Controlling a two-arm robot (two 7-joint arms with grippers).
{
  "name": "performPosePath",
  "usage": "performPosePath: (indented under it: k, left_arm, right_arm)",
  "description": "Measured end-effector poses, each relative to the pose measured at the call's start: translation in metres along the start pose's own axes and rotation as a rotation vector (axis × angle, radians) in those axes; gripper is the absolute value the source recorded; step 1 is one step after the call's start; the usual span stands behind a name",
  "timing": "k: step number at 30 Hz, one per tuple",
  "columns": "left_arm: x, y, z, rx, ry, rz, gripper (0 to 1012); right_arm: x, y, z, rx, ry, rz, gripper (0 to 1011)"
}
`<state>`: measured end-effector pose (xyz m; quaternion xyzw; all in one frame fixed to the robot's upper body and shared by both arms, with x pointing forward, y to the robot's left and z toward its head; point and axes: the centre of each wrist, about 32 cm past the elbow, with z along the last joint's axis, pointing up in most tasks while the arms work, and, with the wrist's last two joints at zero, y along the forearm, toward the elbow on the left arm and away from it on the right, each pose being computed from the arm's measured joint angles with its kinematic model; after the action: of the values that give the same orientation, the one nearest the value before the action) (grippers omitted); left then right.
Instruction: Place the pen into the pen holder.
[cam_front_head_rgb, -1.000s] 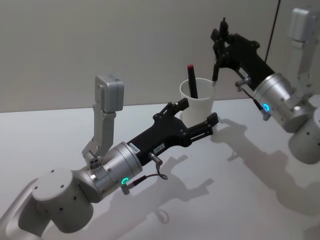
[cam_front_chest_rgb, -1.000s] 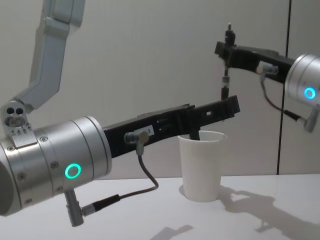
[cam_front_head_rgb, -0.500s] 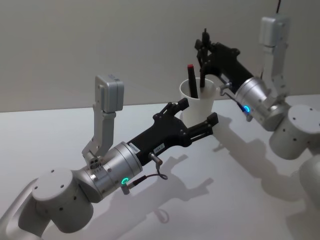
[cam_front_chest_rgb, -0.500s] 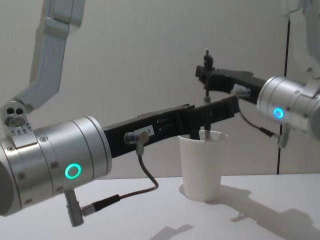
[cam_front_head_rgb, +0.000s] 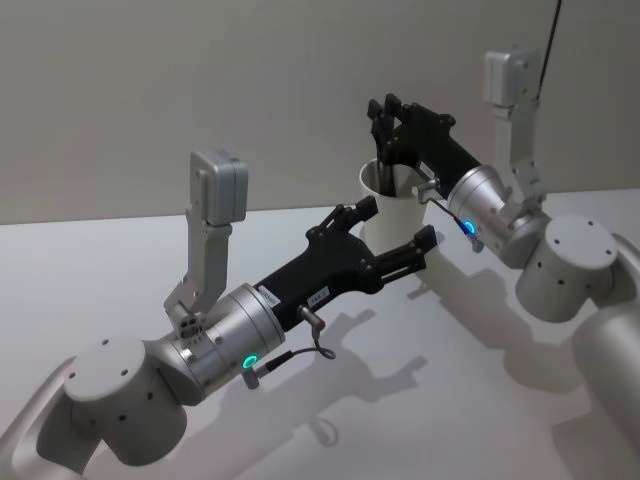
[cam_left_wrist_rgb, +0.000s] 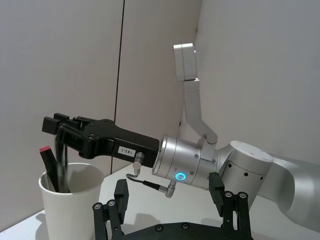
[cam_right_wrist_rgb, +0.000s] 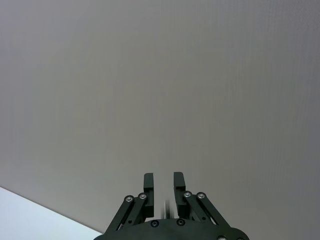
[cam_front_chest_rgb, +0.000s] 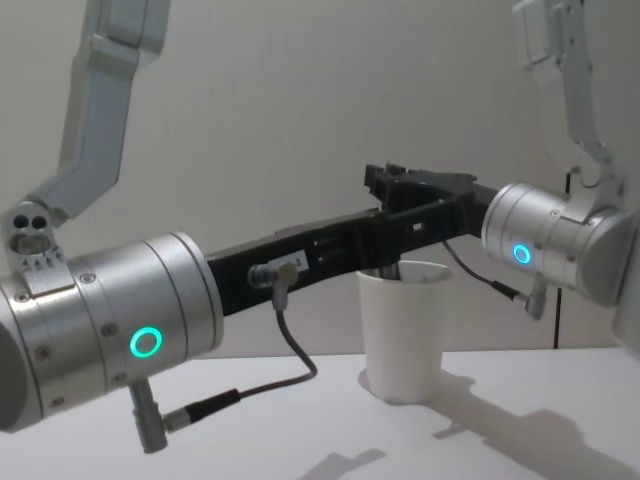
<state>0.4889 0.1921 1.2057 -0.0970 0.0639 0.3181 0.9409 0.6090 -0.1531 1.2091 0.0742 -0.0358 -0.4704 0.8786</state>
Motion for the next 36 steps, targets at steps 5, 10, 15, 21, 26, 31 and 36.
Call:
performPosePath:
  k: [5, 10, 15, 21, 26, 31, 36]
  left_arm:
    - [0.0, 0.0, 0.0, 0.0, 0.0, 0.0, 1001]
    - [0.0, 0.0, 0.0, 0.0, 0.0, 0.0, 1001]
    - [0.0, 0.0, 0.0, 0.0, 0.0, 0.0, 1001]
    - [0.0, 0.0, 0.0, 0.0, 0.0, 0.0, 1001]
    - [0.0, 0.0, 0.0, 0.0, 0.0, 0.0, 1001]
    - [0.0, 0.0, 0.0, 0.0, 0.0, 0.0, 1001]
    - [0.0, 0.0, 0.0, 0.0, 0.0, 0.0, 1001]
  right_arm:
    - [-0.001, 0.002, -0.003, -0.009, 0.0, 0.001, 374]
    - [-0.002, 0.003, -0.004, -0.013, -0.001, 0.002, 501]
    - [-0.003, 0.004, -0.005, -0.016, -0.001, 0.002, 672]
    - [-0.003, 0.003, -0.003, -0.011, -0.001, 0.003, 863]
    - [-0.004, -0.001, 0.0, 0.0, 0.01, 0.004, 976]
    - [-0.005, -0.009, 0.006, 0.01, 0.021, -0.007, 1001]
    - [-0.005, -0.018, 0.01, 0.015, 0.026, -0.027, 1001]
